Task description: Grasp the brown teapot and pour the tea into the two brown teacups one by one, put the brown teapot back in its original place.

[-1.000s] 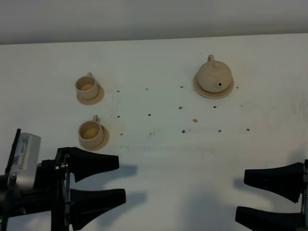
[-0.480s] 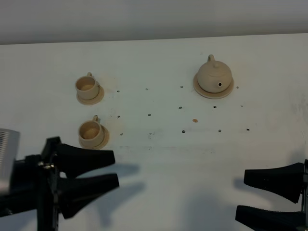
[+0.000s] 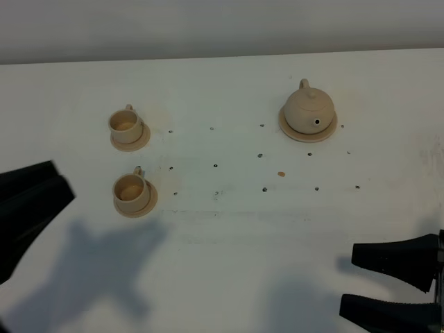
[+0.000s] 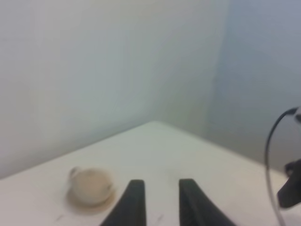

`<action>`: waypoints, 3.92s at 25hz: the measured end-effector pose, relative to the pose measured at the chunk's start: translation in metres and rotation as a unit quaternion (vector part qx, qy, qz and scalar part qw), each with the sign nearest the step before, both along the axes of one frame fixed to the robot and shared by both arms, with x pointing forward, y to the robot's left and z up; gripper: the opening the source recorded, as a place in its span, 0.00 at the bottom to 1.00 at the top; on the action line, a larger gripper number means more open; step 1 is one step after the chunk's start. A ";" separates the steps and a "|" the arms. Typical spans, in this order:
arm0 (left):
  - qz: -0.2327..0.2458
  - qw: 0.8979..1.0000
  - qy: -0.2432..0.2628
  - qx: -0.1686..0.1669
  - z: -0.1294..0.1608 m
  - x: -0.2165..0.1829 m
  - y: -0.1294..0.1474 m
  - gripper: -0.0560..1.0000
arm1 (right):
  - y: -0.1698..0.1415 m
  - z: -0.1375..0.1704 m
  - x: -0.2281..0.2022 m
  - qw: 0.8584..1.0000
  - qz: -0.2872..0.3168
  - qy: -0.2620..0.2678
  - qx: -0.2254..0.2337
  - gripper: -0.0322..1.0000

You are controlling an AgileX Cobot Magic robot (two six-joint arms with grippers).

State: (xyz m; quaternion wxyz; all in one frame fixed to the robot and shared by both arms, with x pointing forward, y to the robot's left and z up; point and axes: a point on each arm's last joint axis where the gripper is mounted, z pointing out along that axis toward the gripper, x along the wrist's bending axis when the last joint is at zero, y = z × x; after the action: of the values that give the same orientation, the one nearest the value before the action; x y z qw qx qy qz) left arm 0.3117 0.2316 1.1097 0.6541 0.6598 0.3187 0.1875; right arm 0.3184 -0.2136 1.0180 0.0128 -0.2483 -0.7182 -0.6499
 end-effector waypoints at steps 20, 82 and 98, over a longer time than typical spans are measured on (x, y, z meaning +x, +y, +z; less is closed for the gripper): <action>0.205 0.922 0.253 0.209 -0.017 -0.069 0.050 0.04 | -0.006 0.079 0.028 0.996 -0.086 -0.008 -0.020 0.59; 0.287 0.910 0.220 0.200 -0.077 -0.075 0.064 0.04 | -0.025 0.138 0.160 0.960 -0.216 0.075 -0.161 0.59; 0.287 0.910 0.220 0.200 -0.077 -0.075 0.064 0.04 | 0.036 0.116 0.227 0.933 -0.177 0.054 -0.308 0.59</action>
State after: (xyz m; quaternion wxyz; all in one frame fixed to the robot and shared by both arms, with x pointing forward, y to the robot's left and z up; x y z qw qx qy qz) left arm 0.2369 0.2952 1.0327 0.3394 0.6815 0.5860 0.2773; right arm 0.5457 -0.1773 1.1338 -0.1404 -0.3976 -0.8259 -0.3743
